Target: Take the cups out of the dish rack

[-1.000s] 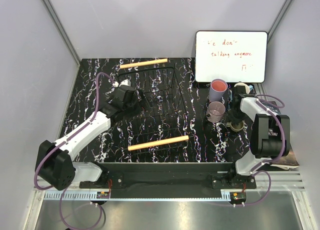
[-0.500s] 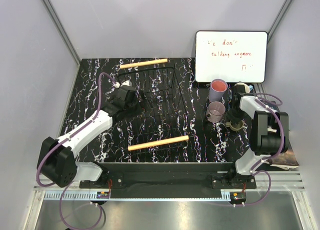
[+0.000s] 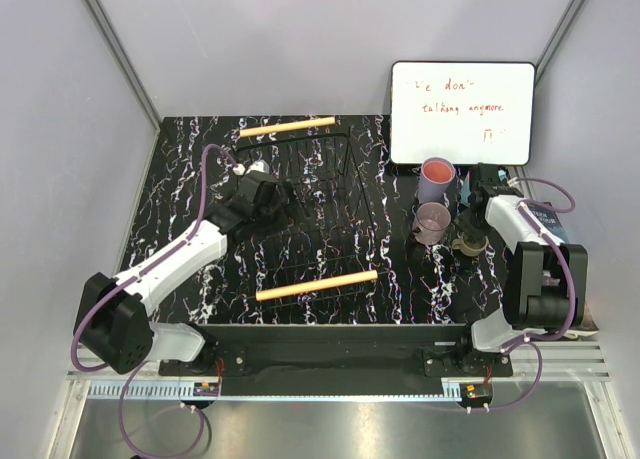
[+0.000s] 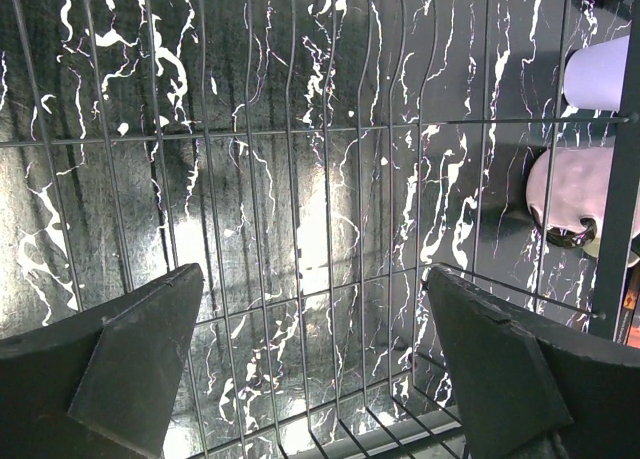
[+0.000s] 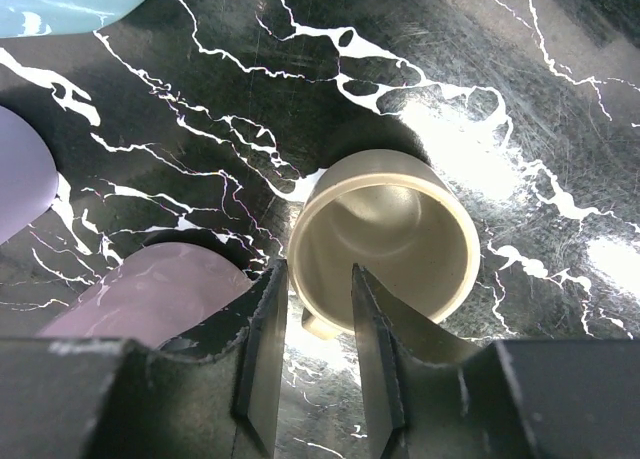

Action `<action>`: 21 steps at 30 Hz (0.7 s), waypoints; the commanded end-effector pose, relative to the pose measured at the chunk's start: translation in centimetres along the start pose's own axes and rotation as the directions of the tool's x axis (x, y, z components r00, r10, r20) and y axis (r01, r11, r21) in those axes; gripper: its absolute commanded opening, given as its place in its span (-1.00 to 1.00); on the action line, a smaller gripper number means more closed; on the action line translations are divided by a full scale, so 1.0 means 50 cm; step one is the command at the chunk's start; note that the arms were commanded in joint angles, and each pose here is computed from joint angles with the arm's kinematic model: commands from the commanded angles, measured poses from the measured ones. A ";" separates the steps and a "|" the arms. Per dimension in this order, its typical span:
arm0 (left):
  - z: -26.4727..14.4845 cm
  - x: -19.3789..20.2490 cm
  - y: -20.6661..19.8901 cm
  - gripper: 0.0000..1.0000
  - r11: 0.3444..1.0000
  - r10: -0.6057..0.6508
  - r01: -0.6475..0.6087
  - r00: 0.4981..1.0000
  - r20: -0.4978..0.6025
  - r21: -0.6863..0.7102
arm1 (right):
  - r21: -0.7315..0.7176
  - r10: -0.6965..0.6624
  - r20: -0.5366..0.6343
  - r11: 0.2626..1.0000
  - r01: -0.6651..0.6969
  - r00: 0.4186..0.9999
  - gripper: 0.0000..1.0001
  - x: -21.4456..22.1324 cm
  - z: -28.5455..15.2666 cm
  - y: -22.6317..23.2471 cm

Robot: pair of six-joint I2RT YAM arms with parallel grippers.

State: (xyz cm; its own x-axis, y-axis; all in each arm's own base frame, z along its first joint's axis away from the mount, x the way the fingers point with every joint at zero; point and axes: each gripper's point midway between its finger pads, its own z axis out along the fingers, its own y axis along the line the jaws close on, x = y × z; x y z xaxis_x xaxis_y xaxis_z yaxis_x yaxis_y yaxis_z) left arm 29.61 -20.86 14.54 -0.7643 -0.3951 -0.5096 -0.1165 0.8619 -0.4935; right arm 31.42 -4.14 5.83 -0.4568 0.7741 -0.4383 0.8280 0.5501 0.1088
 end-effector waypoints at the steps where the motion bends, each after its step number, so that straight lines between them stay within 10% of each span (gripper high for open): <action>1: -0.011 -0.031 -0.029 0.97 1.000 0.010 -0.011 0.999 0.047 0.022 | -0.009 0.004 0.038 1.000 -0.003 0.999 -0.23 -0.024 -0.016 0.002; 13: -0.017 -0.040 -0.032 0.98 0.999 0.036 -0.037 0.997 0.072 0.008 | -0.255 0.076 0.165 0.967 -0.032 0.983 -0.11 -0.105 -0.203 0.047; 21: -0.041 -0.036 -0.016 0.98 0.976 0.190 -0.181 0.979 0.072 -0.119 | -0.567 0.004 0.347 0.797 0.206 0.938 0.24 -0.091 -0.436 0.118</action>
State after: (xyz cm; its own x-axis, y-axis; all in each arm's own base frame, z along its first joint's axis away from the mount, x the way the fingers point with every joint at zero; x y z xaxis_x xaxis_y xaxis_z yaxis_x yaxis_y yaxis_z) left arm 29.36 -20.90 15.36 -0.7567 -0.3295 -0.5647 -0.0817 0.9046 -0.4184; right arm 32.35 -1.06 22.31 -0.3194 0.7067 -0.6313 0.5946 0.6681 0.4472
